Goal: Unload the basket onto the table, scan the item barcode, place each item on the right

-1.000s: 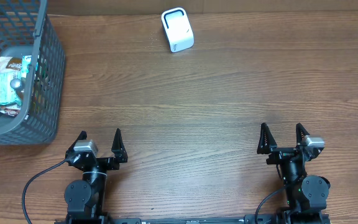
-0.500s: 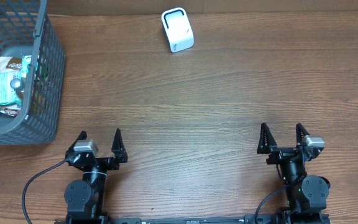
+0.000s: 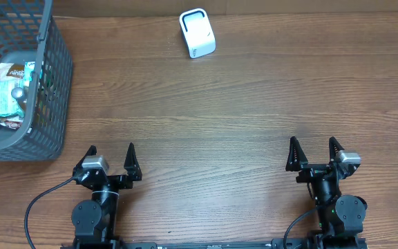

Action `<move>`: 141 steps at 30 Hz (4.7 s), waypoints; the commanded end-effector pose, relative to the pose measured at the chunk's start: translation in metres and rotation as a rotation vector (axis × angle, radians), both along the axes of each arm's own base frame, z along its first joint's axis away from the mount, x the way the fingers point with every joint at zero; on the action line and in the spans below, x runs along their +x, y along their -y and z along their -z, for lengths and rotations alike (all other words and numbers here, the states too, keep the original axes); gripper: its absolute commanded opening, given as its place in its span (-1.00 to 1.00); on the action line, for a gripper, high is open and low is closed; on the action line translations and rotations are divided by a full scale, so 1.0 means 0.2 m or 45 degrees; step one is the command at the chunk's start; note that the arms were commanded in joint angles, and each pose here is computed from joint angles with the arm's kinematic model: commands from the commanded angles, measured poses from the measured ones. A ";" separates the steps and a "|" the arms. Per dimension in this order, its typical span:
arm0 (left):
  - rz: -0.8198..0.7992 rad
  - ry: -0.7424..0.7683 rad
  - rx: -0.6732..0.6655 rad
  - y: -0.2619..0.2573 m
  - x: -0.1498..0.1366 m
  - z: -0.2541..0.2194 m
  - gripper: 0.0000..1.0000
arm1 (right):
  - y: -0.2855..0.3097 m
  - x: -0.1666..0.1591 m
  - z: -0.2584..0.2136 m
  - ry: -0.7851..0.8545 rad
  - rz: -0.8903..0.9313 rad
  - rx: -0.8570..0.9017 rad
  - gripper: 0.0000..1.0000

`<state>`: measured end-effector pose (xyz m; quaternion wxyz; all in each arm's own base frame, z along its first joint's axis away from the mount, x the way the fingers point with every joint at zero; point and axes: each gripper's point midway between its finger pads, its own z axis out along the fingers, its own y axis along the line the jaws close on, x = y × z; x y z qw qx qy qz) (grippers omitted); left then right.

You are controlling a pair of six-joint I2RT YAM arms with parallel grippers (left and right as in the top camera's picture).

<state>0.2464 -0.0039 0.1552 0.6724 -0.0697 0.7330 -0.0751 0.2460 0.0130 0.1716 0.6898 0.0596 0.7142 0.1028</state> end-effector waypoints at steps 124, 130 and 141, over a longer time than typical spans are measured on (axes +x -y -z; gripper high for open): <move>-0.113 -1.120 0.183 -1.29 0.67 -0.44 0.81 | 0.00 0.00 0.01 0.004 0.003 -0.006 1.00; 0.150 -1.083 0.168 -1.21 0.79 -0.26 0.82 | 0.00 0.00 0.01 0.005 0.003 -0.006 1.00; 0.249 -1.192 0.084 -1.19 0.83 0.01 0.78 | 0.00 0.00 0.01 0.004 0.003 -0.006 1.00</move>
